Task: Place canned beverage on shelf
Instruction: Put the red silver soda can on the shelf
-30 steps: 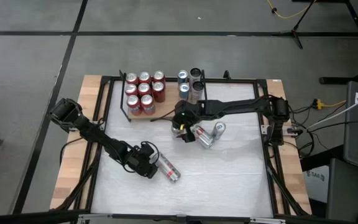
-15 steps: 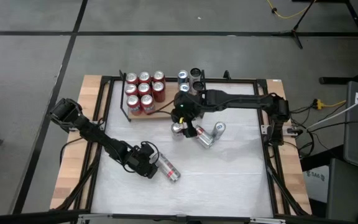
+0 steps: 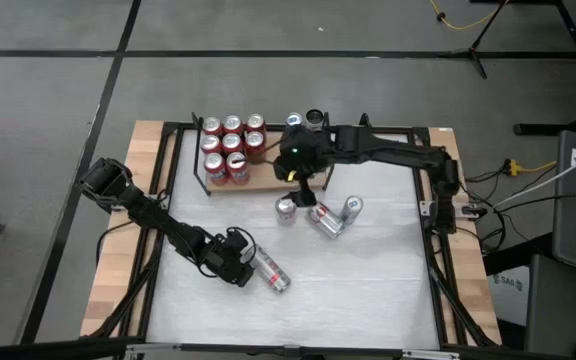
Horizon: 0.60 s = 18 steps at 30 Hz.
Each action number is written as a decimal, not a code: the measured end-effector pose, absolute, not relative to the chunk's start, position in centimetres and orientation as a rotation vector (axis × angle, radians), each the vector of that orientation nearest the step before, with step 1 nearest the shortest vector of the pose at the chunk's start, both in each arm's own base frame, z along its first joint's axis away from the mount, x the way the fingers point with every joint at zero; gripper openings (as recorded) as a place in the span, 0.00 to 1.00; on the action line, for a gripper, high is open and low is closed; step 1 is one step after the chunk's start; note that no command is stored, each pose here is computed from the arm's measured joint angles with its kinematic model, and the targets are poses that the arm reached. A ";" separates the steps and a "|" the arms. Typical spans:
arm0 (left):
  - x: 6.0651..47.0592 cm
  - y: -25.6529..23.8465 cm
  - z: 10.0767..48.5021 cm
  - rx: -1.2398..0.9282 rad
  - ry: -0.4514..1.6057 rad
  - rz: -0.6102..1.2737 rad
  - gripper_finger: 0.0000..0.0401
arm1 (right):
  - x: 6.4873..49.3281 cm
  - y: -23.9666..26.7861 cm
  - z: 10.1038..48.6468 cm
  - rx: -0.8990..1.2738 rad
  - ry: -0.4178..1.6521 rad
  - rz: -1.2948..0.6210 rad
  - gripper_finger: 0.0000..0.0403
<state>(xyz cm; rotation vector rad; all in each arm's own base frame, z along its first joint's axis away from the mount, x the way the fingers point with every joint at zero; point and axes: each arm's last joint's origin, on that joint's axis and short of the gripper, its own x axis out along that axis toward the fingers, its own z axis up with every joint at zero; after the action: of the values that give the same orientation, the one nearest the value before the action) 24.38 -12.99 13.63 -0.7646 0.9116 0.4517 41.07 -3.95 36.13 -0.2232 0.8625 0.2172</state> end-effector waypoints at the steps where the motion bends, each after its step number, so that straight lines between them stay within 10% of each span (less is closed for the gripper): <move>1: 24.4 -13.0 13.6 -0.765 0.912 0.452 0.80 | 41.4 -4.0 35.8 -0.217 0.896 0.222 0.99; 18: 24.4 -13.0 13.7 -0.763 0.908 0.443 0.80 | 44.6 -4.2 28.3 -0.141 1.232 0.293 0.99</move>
<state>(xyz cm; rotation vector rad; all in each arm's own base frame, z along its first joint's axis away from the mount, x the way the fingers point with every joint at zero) 24.44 -13.02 13.68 -0.7628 0.9083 0.4434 44.58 -4.16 28.26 -0.1410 1.2325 0.2932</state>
